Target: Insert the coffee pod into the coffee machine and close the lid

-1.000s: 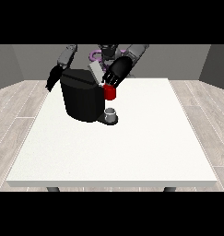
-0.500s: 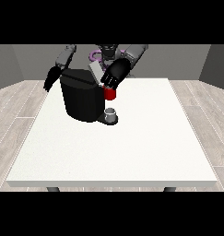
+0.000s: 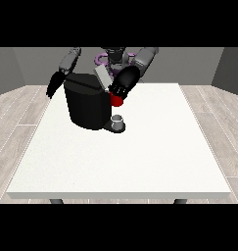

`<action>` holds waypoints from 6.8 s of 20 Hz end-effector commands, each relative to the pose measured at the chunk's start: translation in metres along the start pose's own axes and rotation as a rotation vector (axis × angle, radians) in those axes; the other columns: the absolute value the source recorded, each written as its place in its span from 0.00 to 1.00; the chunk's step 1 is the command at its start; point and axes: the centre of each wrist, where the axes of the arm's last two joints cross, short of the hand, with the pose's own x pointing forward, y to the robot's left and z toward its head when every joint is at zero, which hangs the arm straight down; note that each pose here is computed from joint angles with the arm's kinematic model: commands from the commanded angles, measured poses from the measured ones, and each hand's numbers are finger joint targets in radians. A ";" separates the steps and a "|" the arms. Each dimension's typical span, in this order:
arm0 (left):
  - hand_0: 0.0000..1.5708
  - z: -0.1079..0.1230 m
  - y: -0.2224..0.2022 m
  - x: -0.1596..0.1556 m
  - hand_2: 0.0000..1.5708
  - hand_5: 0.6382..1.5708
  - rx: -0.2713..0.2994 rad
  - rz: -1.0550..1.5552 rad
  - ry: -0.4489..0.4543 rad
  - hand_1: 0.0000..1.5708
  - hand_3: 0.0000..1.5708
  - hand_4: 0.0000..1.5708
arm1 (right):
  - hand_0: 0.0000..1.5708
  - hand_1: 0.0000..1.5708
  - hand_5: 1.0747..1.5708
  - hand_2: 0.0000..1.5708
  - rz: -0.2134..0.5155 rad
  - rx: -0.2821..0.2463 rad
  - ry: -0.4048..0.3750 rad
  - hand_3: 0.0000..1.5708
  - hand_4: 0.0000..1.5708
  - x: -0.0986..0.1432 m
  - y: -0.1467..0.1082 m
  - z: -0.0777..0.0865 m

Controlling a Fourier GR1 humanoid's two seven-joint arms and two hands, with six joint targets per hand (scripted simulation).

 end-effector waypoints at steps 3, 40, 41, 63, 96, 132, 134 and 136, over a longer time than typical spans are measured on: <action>0.72 0.000 -0.017 -0.008 0.72 1.00 0.047 0.028 0.004 0.72 0.61 0.00 | 0.00 0.00 1.00 0.00 -0.012 0.029 0.000 0.00 0.00 -0.003 0.002 0.008; 0.00 0.003 -0.016 -0.007 0.00 1.00 0.046 -0.082 -0.033 0.00 0.04 0.00 | 0.00 0.00 1.00 0.00 0.014 -0.063 0.131 0.00 0.10 -0.050 -0.005 0.021; 0.00 0.000 -0.036 -0.002 0.00 1.00 -0.021 -0.055 -0.027 0.00 0.00 0.00 | 0.00 0.00 1.00 0.00 0.030 -0.058 0.201 0.00 0.08 -0.059 -0.014 0.027; 0.00 0.145 -0.335 -0.058 0.00 1.00 -0.130 1.120 0.219 0.00 0.00 0.21 | 0.00 0.00 1.00 0.00 0.018 -0.128 0.465 0.00 0.00 -0.123 -0.049 0.112; 0.00 0.166 -0.265 -0.029 0.00 1.00 0.048 1.122 0.119 0.00 0.00 0.24 | 0.00 0.00 1.00 0.00 -0.202 0.126 0.241 0.00 0.04 -0.021 -0.028 -0.010; 0.00 0.186 -0.241 -0.049 0.00 1.00 0.135 1.072 0.032 0.00 0.00 0.21 | 0.00 0.00 1.00 0.00 -0.011 0.315 -0.036 0.00 0.00 0.095 0.051 -0.075; 0.00 0.177 -0.235 -0.026 0.00 1.00 0.096 1.055 0.028 0.00 0.00 0.23 | 0.00 0.00 1.00 0.00 0.037 0.287 -0.056 0.00 0.00 0.085 0.038 -0.076; 0.00 0.176 -0.232 -0.031 0.00 1.00 0.101 1.065 -0.006 0.00 0.00 0.25 | 0.00 0.00 1.00 0.00 0.073 0.269 -0.069 0.00 0.07 0.094 0.041 -0.077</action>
